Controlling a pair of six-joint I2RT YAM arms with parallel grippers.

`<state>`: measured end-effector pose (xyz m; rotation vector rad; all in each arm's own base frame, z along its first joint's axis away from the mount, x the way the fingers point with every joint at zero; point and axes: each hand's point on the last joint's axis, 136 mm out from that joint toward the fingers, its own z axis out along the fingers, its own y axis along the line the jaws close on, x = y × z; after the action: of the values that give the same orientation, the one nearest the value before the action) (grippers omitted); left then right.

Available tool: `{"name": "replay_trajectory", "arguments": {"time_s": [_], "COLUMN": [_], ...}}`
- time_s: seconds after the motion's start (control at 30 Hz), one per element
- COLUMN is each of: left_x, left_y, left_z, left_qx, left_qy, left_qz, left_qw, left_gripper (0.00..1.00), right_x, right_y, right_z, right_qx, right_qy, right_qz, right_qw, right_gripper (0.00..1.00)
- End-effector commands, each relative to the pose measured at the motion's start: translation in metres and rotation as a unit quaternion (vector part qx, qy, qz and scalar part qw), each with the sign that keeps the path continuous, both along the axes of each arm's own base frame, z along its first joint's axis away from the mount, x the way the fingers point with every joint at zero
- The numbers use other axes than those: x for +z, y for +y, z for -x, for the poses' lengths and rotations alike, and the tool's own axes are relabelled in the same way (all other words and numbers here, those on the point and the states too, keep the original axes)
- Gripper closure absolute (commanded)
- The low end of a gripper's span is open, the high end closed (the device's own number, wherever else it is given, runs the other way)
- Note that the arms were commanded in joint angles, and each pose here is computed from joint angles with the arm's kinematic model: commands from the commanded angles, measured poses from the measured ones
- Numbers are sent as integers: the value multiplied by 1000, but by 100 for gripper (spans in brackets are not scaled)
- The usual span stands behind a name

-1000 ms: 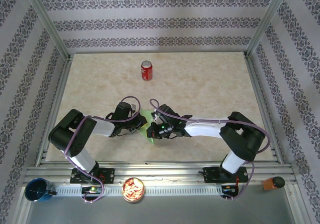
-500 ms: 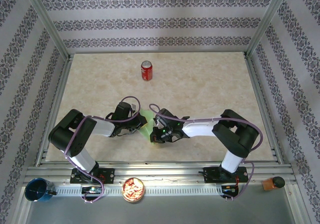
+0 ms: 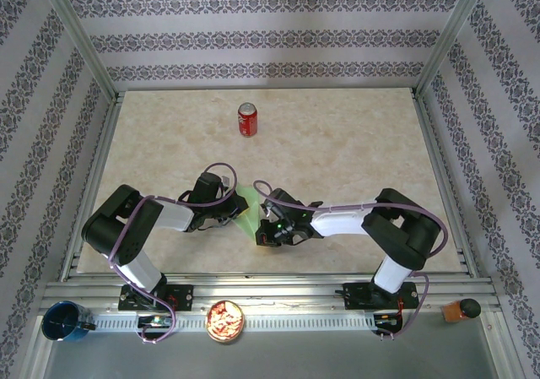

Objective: Fold a paper plane with a square sheet of paper (pick it up from the middle)
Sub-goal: Fourth fold the wing at the center of the table.

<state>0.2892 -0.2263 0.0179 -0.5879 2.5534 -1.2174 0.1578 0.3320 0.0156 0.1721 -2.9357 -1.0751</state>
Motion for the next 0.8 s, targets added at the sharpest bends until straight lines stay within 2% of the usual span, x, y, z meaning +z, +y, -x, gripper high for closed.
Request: {"name": "replay_trajectory", "arguments": {"time_s": [0.0, 0.27, 0.43, 0.77], "left_x": [-29, -31, -32, -32], "left_y": [18, 24, 28, 26], "left_z": [17, 19, 23, 28], "left_qx": [16, 51, 76, 86], "left_qy": [43, 39, 35, 30], "left_qz": [-43, -35, -36, -48], "left_qw": [998, 997, 996, 995], "left_gripper": [100, 100, 100, 100], "right_x": [-4, 44, 59, 48], "right_y": [-13, -16, -4, 33], "right_z": [13, -11, -28, -49], "right_qx": [-4, -51, -60, -49], "right_qy": [11, -44, -47, -30], "right_qz": [13, -53, -85, -82], "right_qw": [1000, 996, 993, 995], "right_gripper": [96, 96, 96, 96]}}
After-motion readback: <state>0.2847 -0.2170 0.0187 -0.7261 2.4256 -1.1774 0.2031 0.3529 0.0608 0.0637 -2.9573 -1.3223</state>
